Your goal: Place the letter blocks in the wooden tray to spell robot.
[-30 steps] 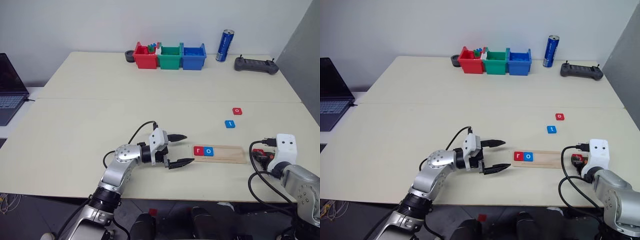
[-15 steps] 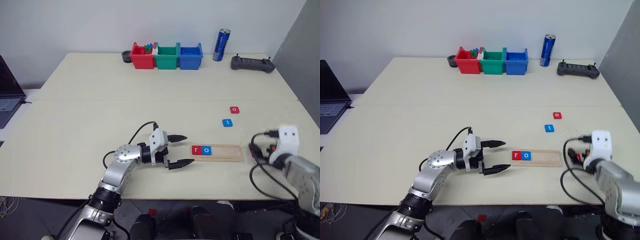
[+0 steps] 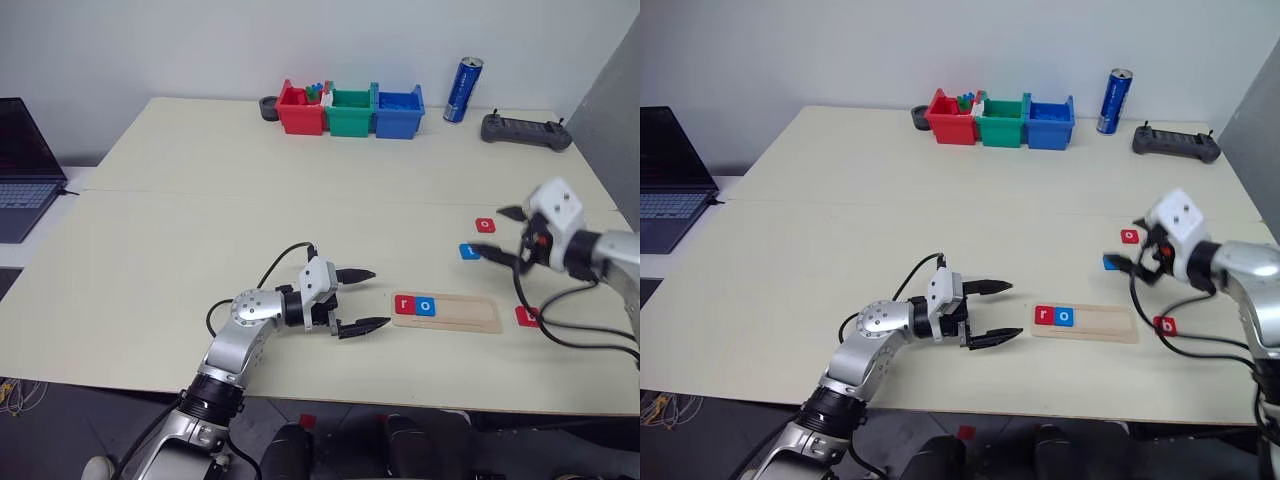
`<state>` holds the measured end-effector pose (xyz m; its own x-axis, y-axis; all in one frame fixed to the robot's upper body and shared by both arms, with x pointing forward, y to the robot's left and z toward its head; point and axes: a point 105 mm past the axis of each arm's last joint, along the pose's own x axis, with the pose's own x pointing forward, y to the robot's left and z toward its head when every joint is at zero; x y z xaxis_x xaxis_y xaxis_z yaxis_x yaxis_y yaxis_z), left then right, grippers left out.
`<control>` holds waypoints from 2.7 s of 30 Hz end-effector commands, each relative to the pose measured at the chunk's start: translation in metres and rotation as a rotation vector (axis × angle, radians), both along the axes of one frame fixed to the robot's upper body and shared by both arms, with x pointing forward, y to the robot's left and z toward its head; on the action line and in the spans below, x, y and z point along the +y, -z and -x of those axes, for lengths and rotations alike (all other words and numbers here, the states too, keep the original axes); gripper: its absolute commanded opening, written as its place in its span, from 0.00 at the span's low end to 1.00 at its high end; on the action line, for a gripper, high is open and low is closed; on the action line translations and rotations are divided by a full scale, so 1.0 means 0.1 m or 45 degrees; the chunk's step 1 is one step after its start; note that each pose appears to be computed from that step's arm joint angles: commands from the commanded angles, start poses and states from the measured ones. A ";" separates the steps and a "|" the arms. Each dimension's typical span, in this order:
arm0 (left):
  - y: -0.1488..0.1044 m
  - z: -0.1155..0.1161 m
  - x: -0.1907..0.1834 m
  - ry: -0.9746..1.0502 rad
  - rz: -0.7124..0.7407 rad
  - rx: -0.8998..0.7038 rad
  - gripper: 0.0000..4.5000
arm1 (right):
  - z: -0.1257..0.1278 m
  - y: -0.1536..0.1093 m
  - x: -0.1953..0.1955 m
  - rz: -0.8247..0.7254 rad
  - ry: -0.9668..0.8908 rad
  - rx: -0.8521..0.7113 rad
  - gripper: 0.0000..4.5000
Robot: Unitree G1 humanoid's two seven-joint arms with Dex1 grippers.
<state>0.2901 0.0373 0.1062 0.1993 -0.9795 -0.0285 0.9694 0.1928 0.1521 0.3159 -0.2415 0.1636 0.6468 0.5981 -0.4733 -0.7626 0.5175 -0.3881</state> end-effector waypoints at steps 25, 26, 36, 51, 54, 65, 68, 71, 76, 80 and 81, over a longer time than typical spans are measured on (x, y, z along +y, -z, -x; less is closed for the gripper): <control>-0.08 0.08 -0.06 0.022 0.045 -0.040 1.00 | 0.19 0.52 -0.62 0.392 -0.354 0.295 0.99; -0.08 0.08 -0.06 0.019 0.045 -0.040 1.00 | 0.18 0.53 -0.63 0.393 -0.352 0.302 0.99; -0.11 0.07 -0.03 0.003 0.043 -0.047 1.00 | 0.20 0.58 -0.62 0.353 -0.361 0.358 0.72; -0.09 0.07 -0.03 0.018 0.036 -0.044 1.00 | 0.07 0.16 0.00 0.165 -0.440 0.217 0.32; -0.10 0.07 -0.02 0.018 0.036 -0.046 1.00 | 0.09 0.07 0.25 0.099 -0.471 0.183 0.32; -0.12 0.02 -0.01 0.026 0.019 -0.061 1.00 | 0.13 0.35 0.66 0.091 -0.500 0.150 0.32; -0.12 0.02 0.00 0.026 0.014 -0.063 1.00 | 0.11 0.38 0.66 0.111 -0.488 0.150 0.32; -0.12 0.02 0.00 0.027 0.012 -0.064 1.00 | 0.10 0.39 0.65 0.119 -0.485 0.155 0.32; -0.12 0.02 0.00 0.033 0.013 -0.067 1.00 | 0.10 0.42 0.63 0.142 -0.497 0.187 0.32; -0.13 0.01 -0.01 0.031 0.017 -0.070 1.00 | 0.09 0.44 0.61 0.156 -0.489 0.203 0.32; -0.13 0.01 -0.01 0.031 0.017 -0.070 1.00 | 0.09 0.44 0.60 0.161 -0.488 0.205 0.32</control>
<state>0.2881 0.0372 0.1077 0.1864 -0.9816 -0.0411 0.9697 0.1771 0.1682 0.3043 -0.1811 0.1101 0.2903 0.7183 -0.6322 -0.9534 0.1602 -0.2558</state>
